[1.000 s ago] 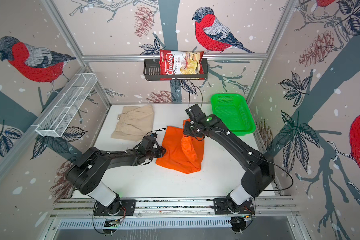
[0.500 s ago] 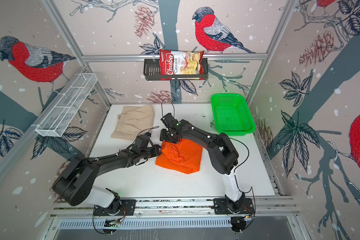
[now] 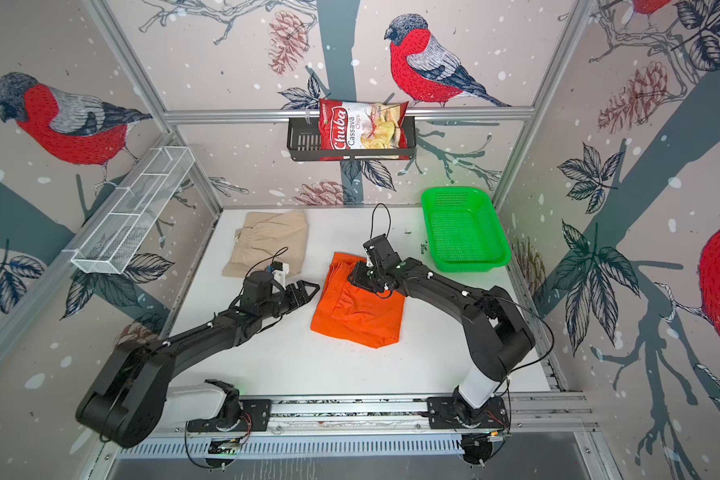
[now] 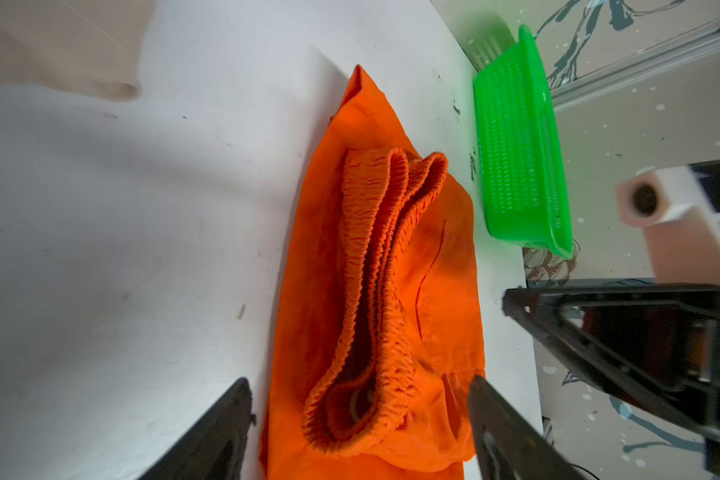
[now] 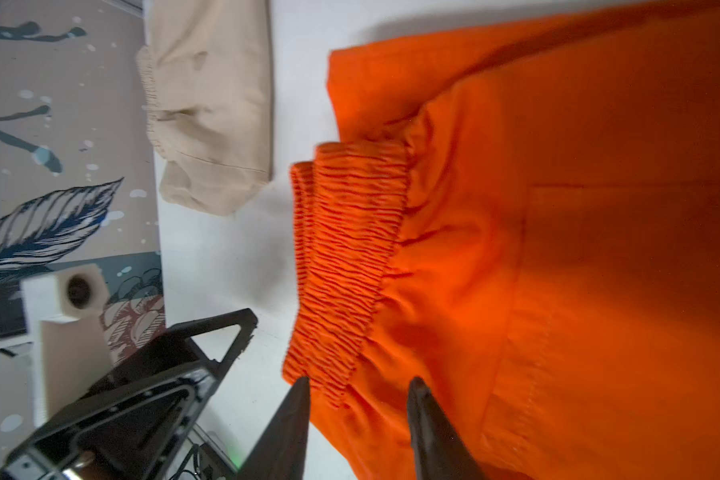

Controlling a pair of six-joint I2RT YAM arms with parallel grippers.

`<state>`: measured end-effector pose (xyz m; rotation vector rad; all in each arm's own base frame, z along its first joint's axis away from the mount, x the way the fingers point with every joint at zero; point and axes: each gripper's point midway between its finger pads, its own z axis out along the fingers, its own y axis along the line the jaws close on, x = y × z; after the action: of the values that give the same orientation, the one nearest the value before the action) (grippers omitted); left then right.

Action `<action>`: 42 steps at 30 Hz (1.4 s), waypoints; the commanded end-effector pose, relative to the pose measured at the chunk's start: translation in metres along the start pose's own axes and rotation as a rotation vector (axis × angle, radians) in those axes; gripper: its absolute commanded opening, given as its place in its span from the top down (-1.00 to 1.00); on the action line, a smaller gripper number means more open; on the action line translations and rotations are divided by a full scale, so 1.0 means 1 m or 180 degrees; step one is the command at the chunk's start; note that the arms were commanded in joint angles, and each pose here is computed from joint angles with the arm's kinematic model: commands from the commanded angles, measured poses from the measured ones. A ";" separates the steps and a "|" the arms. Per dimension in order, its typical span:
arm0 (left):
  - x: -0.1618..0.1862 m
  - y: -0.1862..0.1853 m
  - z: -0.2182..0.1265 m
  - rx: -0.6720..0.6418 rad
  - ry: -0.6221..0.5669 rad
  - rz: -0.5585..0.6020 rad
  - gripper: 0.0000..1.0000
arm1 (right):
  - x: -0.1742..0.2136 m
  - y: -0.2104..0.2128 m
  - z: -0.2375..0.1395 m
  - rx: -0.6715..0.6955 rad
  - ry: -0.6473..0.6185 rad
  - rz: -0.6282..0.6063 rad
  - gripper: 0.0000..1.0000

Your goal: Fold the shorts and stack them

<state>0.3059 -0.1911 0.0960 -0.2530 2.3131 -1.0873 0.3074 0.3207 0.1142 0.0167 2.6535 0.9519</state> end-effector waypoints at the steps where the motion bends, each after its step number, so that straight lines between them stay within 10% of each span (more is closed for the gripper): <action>1: 0.002 -0.020 0.010 0.0386 0.0163 0.0105 -0.63 | -0.001 0.020 0.016 -0.0403 0.0022 -0.0043 0.37; 29: 0.052 0.017 0.076 0.0146 0.0841 -0.0068 -0.41 | 0.061 -0.054 0.099 0.0065 0.0567 0.0095 0.75; 39: 0.044 -0.003 0.079 0.0135 0.0797 0.0155 0.94 | 0.047 -0.038 0.085 -0.0057 0.0368 0.0005 0.67; 42: 0.027 -0.006 0.075 -0.0109 0.0771 0.0465 1.00 | 0.035 -0.033 0.061 0.0005 0.0182 -0.0062 0.47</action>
<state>0.3231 -0.2616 0.0480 -0.0660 2.4905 -1.1836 0.2973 0.3521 0.0352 -0.0510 2.6875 1.0552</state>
